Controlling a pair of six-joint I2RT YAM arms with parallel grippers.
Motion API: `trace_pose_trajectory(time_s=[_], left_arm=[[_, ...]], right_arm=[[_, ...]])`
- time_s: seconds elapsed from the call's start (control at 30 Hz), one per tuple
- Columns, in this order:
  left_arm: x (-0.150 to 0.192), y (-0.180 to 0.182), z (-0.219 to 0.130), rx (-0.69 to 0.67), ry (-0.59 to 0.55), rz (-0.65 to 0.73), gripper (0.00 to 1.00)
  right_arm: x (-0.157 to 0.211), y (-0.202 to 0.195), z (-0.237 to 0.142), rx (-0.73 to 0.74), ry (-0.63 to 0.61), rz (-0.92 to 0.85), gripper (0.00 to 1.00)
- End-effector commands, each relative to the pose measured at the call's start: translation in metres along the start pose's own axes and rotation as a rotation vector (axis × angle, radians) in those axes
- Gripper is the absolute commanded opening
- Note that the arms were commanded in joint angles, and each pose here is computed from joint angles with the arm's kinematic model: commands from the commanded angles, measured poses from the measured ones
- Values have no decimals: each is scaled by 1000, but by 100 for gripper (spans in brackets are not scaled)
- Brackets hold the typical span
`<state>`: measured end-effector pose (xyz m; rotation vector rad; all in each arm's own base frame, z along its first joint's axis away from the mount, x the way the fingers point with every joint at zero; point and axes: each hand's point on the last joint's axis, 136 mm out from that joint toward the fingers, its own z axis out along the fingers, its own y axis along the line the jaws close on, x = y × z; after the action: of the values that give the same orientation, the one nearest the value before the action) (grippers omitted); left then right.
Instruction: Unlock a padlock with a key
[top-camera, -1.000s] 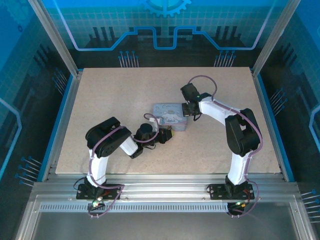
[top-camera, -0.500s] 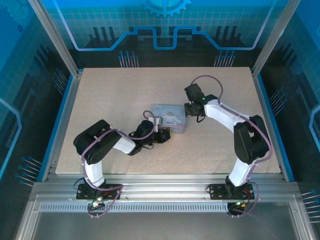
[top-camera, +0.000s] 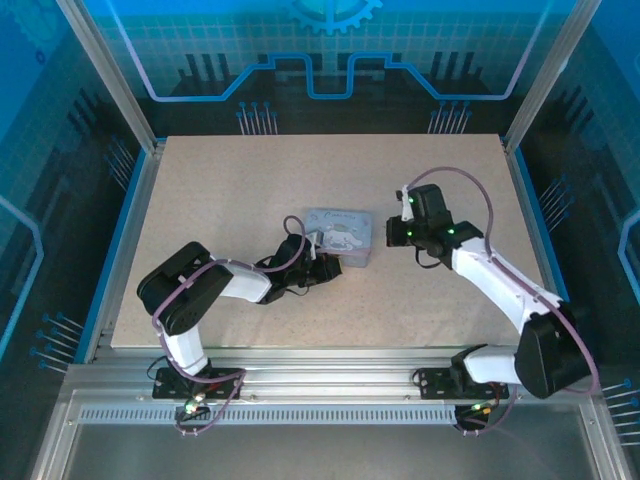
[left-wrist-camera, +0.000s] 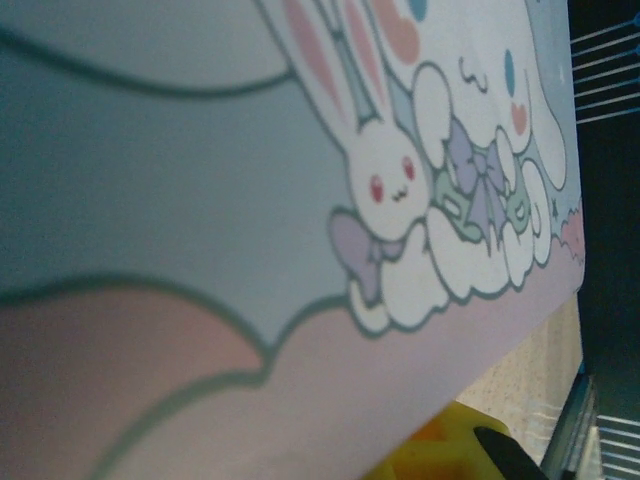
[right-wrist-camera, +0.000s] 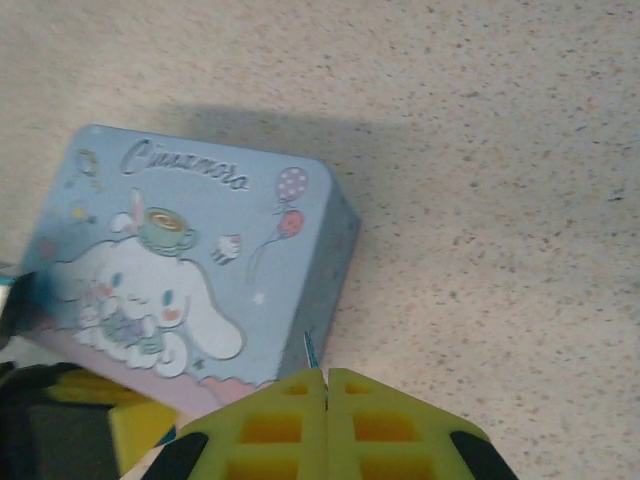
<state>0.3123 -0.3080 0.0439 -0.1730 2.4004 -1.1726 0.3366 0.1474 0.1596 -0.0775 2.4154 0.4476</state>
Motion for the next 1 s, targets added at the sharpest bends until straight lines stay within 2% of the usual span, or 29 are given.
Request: trace_pose_trajectory(time_s=[0.0, 0.3, 0.63, 0.97], left_arm=[[-19, -18, 1, 48, -49, -65, 0], [-34, -40, 9, 102, -65, -116, 0], [-43, -53, 5, 124, -80, -124, 0], [-45, -59, 3, 141, -80, -133, 0]], right_arm=[[3, 20, -10, -156, -32, 41, 0], [25, 27, -24, -305, -55, 137, 0], [29, 28, -32, -477, -146, 327, 0], [34, 22, -27, -545, -204, 514, 0]])
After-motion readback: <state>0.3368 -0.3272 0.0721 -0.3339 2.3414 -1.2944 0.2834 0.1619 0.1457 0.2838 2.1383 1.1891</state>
